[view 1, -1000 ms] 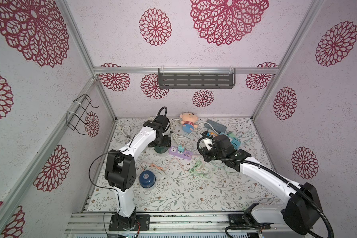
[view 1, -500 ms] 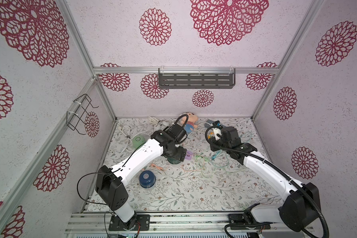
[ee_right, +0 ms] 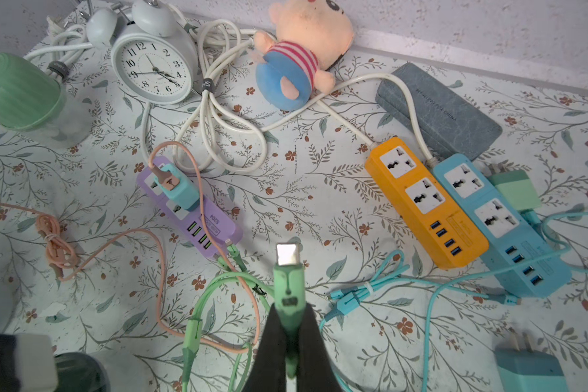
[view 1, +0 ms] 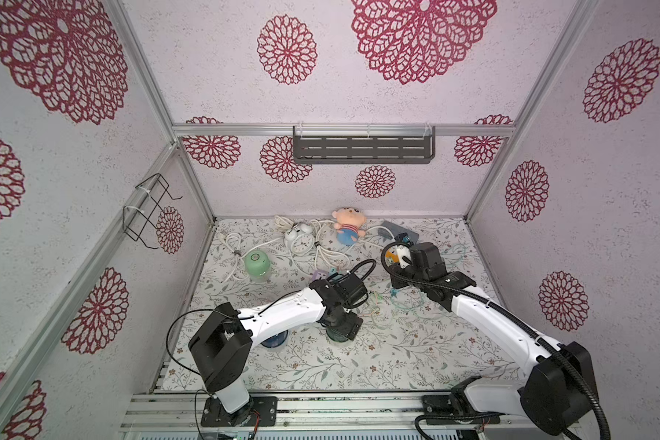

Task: Charge the cordless meat grinders
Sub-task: Place the cordless meat grinder at the center of the board.

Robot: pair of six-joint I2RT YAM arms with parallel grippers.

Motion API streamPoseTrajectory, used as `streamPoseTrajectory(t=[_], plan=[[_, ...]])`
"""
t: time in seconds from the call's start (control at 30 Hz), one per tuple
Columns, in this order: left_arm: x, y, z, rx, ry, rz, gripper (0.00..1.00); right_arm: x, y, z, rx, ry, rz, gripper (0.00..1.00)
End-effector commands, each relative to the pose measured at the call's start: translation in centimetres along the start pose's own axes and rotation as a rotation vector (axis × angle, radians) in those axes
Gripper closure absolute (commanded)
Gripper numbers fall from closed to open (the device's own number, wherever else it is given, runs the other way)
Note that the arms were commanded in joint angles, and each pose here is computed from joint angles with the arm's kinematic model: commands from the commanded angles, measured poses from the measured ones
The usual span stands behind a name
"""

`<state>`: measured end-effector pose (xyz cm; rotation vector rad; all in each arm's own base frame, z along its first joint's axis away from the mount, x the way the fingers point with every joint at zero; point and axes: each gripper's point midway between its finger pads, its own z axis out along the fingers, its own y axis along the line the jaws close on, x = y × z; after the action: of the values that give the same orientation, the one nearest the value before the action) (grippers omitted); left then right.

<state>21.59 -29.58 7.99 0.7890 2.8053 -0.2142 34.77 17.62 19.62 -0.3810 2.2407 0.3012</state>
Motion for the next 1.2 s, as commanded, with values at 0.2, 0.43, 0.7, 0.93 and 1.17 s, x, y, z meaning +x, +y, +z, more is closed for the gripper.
streamPoseTrajectory(t=[0.2, 0.43, 0.7, 0.93, 1.17], plan=[[-1.8, -0.2, -2.0, -0.009, -0.149, 0.008, 0.03, -0.8, 0.4, -1.1, -0.026, -0.038, 0.041, 1.0], [1.0, 2.4, -4.2, -0.082, -0.138, -0.005, 0.03, 0.2, 1.0, -1.0, -0.059, -0.026, 0.06, 1.0], [3.3, 4.8, -5.6, -0.089, -0.151, -0.137, 0.03, 0.8, 2.3, -0.6, -0.093, -0.014, 0.051, 1.0], [0.3, 1.2, -6.3, 0.105, -0.224, -0.188, 0.03, 2.8, 4.6, 0.8, -0.128, 0.025, 0.036, 1.0], [-2.2, 0.7, -3.8, 0.085, -0.164, -0.182, 0.03, 4.4, 3.7, 0.9, -0.09, 0.032, 0.059, 1.0]])
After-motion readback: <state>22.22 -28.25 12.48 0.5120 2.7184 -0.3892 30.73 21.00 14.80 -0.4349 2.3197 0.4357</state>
